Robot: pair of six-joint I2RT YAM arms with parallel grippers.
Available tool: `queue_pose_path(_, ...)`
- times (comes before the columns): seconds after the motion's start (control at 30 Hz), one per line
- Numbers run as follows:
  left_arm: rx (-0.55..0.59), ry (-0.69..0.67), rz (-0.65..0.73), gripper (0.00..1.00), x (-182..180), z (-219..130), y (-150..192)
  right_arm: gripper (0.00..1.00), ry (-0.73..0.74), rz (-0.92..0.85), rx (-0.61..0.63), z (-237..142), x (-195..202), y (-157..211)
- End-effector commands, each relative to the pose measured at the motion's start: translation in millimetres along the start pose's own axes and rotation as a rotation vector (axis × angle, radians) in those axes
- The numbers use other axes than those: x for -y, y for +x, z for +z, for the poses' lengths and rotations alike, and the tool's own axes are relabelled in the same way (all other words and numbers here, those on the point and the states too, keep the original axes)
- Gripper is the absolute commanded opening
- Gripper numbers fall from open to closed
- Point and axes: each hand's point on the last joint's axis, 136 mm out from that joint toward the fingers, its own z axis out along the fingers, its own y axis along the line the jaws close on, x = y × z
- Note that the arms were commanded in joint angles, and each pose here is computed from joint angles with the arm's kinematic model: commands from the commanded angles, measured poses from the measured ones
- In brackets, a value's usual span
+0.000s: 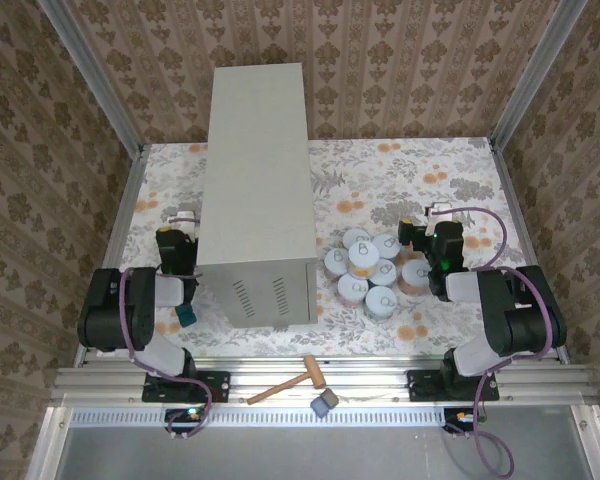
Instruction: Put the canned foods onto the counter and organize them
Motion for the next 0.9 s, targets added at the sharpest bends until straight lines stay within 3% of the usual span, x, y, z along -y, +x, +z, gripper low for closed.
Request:
queue_pose_path(0.0, 0.026, 0.026, 0.034, 1.0, 4.2, 1.9, -9.4, 1.0, -0.005, 0.007, 0.019, 0.9, 0.0, -4.0)
queue_pose_path(0.87, 0.017, 0.045, 0.007, 1.0, 1.7, 3.5, -9.4, 1.0, -0.033, -0.008, 0.018, 0.6, -6.0, -4.1)
